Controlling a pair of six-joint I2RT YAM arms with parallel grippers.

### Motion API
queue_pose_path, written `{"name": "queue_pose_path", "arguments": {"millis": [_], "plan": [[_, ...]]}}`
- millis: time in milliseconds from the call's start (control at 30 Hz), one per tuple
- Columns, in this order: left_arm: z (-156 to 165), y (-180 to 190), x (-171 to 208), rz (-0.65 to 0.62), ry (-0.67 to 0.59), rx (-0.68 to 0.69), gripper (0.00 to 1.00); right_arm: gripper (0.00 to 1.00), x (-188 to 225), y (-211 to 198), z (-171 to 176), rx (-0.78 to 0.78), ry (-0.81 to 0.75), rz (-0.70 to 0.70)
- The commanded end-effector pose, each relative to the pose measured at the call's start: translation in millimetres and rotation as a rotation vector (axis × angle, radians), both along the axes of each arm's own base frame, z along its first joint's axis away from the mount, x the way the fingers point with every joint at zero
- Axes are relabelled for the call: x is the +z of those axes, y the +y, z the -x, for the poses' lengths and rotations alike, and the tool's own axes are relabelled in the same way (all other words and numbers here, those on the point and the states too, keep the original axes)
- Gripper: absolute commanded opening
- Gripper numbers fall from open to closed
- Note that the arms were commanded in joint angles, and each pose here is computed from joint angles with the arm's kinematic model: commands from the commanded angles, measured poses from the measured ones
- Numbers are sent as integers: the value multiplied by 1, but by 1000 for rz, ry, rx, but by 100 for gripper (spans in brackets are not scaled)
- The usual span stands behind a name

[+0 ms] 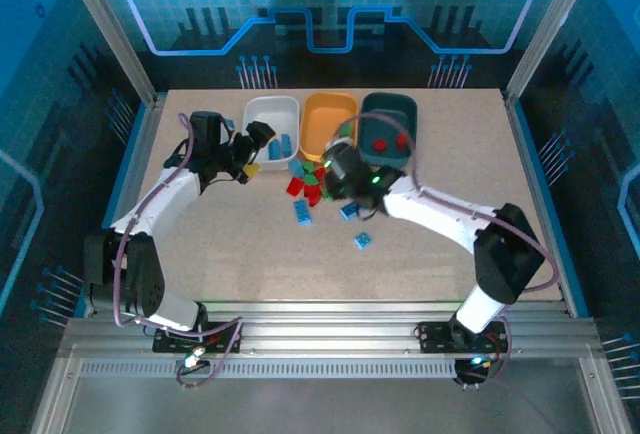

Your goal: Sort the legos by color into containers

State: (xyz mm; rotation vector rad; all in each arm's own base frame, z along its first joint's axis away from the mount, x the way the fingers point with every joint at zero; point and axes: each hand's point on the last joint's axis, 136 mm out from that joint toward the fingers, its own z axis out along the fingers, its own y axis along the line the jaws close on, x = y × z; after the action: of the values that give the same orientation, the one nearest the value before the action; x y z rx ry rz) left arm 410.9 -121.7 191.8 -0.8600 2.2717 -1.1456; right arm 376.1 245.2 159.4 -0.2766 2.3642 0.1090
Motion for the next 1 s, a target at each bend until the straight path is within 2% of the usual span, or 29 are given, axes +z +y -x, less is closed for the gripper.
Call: {"name": "queue_pose_path", "arguments": {"millis": [0, 133, 333, 367, 433, 533, 667, 767, 900, 967], "plan": [[4, -22, -10, 35, 27, -78, 98, 38, -10, -65, -52, -143, 29, 12], [11, -46, -22, -2, 54, -159, 97, 39, -23, -108, -106, -238, 73, -38], [20, -71, -44, -103, 116, -275, 96, 44, -51, -135, -146, -279, 154, -40], [21, -72, -48, -119, 130, -284, 95, 47, -51, -136, -150, -276, 157, -45], [23, -74, -54, -138, 151, -308, 95, 60, -45, -138, -155, -273, 158, -50], [25, -78, -59, -171, 164, -334, 95, 68, -18, -136, -154, -260, 113, -73], [30, -78, -62, -264, 164, -362, 95, 70, 21, -136, -133, -253, 44, -106], [36, -76, -67, -387, 162, -377, 94, 71, 42, -129, -94, -241, -7, -160], [49, -73, -83, -577, 172, -399, 89, 74, 36, -109, -26, -209, -56, -196], [57, -77, -95, -630, 179, -418, 84, 74, 26, -103, 1, -191, -72, -189]]}}
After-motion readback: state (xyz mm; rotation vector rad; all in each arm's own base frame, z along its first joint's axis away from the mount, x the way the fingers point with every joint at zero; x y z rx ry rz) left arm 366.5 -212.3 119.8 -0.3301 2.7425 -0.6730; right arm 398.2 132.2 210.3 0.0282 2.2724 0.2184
